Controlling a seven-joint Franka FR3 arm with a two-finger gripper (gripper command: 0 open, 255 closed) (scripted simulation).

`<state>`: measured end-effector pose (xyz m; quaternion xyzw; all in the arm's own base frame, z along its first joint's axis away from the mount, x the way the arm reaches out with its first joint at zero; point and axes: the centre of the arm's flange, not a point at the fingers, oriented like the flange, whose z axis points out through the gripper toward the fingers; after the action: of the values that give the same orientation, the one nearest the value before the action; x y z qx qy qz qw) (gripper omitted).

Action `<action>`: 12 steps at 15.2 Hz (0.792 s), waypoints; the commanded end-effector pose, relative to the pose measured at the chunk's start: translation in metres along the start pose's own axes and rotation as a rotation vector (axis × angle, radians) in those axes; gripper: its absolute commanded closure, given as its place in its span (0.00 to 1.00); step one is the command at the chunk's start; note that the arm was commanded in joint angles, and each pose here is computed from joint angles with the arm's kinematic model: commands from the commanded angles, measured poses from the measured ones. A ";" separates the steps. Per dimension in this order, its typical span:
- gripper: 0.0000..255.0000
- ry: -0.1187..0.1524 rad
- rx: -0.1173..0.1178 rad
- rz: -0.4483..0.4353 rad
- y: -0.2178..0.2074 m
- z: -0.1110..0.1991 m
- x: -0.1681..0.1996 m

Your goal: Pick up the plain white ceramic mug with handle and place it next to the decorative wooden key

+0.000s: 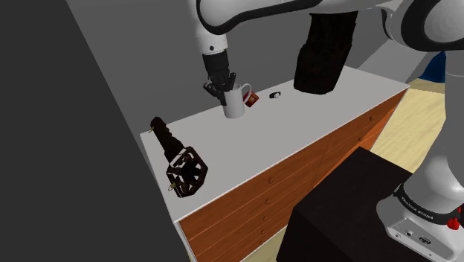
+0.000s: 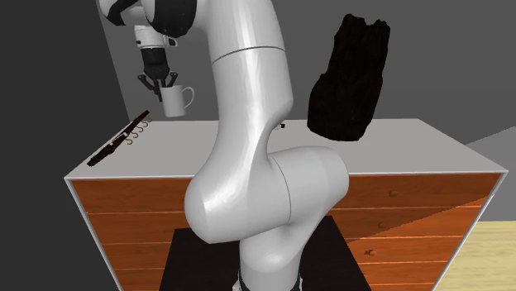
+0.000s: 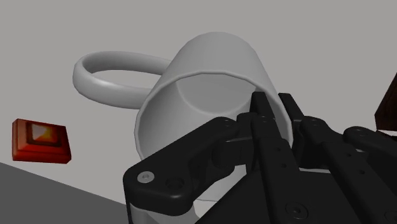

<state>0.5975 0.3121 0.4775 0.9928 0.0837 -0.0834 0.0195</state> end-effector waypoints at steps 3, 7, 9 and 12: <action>1.00 0.001 0.000 0.000 0.000 0.020 0.004; 1.00 0.001 0.000 0.000 0.000 0.040 0.007; 1.00 0.001 0.000 0.000 -0.001 0.051 0.009; 1.00 0.001 0.000 0.000 -0.001 0.066 0.012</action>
<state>0.5973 0.3110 0.4159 0.9928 0.0836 -0.0833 0.0195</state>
